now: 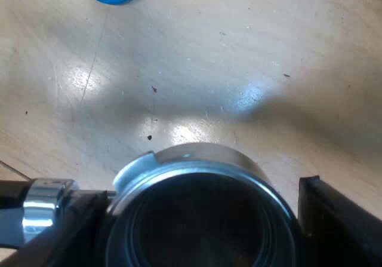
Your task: Put the handle in the coffee machine
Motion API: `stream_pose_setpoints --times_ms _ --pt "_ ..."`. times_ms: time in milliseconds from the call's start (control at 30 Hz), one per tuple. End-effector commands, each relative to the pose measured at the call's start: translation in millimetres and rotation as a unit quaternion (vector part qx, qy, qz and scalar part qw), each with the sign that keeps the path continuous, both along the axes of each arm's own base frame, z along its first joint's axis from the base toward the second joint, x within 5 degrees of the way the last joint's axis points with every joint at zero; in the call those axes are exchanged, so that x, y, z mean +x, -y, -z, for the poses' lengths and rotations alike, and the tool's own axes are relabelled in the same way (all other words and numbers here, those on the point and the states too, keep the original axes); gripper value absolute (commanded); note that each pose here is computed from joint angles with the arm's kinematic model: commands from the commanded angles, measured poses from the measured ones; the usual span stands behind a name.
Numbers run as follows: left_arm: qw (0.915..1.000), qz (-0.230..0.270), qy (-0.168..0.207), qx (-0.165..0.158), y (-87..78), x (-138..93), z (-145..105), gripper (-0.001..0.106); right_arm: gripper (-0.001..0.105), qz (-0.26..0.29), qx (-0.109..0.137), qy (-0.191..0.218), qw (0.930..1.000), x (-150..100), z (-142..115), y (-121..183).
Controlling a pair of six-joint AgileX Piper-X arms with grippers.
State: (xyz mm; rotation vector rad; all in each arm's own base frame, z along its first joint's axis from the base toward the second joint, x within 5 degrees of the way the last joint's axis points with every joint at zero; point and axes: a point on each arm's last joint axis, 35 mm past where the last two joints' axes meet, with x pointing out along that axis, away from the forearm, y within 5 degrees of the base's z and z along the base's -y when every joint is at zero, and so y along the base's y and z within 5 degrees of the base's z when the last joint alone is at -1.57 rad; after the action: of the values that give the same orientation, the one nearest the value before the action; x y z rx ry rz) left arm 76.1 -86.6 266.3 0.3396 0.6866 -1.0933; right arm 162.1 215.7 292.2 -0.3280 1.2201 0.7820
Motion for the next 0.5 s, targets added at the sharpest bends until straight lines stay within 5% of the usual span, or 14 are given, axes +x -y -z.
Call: stream_pose_setpoints --times_ms 33,500 --pt "0.9998 0.013 -0.014 0.011 8.5 4.4 2.4 0.087 0.0 -0.006 0.014 -0.001 0.9999 -1.7 -6.0 0.9" --pt "0.9962 0.027 -0.038 0.073 36.8 20.2 9.3 0.087 0.0 -0.006 0.014 -0.001 0.9999 -1.7 -6.0 0.9"
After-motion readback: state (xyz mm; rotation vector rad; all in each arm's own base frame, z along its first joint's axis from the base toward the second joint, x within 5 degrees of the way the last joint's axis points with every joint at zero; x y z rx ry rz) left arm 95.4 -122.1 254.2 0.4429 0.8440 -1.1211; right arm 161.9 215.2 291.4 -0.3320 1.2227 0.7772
